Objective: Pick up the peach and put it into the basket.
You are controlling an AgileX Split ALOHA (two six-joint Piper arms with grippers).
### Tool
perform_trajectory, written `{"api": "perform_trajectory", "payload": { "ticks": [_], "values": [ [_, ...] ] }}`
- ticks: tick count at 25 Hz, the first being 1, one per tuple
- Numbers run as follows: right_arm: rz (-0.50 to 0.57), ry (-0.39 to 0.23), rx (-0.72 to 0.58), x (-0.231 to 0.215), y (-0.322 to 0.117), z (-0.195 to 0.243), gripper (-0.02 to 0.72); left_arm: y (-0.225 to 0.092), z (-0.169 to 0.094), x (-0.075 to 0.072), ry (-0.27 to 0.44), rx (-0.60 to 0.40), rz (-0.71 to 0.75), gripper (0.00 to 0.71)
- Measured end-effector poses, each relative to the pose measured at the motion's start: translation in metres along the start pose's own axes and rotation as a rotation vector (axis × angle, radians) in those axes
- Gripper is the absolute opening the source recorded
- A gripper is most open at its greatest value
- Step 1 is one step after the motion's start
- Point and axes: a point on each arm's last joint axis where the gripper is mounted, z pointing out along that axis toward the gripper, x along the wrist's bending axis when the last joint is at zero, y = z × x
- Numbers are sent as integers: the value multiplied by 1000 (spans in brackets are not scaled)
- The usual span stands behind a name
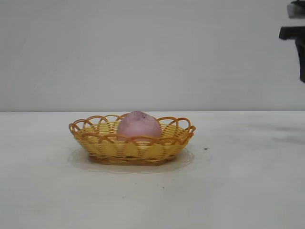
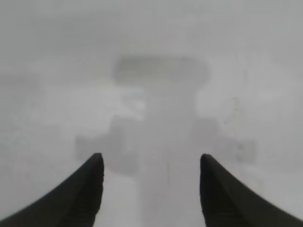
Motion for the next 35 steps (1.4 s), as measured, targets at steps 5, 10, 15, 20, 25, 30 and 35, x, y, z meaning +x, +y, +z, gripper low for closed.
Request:
{"api": "perform_trajectory", "payload": {
  "ticks": [5, 10, 15, 20, 25, 30, 35],
  "values": [
    [-6, 32, -6, -1, -62, -56, 382, 0, 0, 0, 0, 0, 0, 405],
    [-16, 44, -52, -5, -124, -95, 382, 0, 0, 0, 0, 0, 0, 405],
    [-30, 41, -88, -9, -170, -109, 382, 0, 0, 0, 0, 0, 0, 405],
    [-33, 48, -188, -10, -185, -114, 382, 0, 0, 0, 0, 0, 0, 405],
    [-50, 64, -320, -10, -199, -122, 382, 0, 0, 0, 0, 0, 0, 405],
    [-59, 72, -425, -11, -211, -130, 382, 0, 0, 0, 0, 0, 0, 405],
    [-60, 76, -439, -11, -213, -131, 382, 0, 0, 0, 0, 0, 0, 405]
  ]
}}
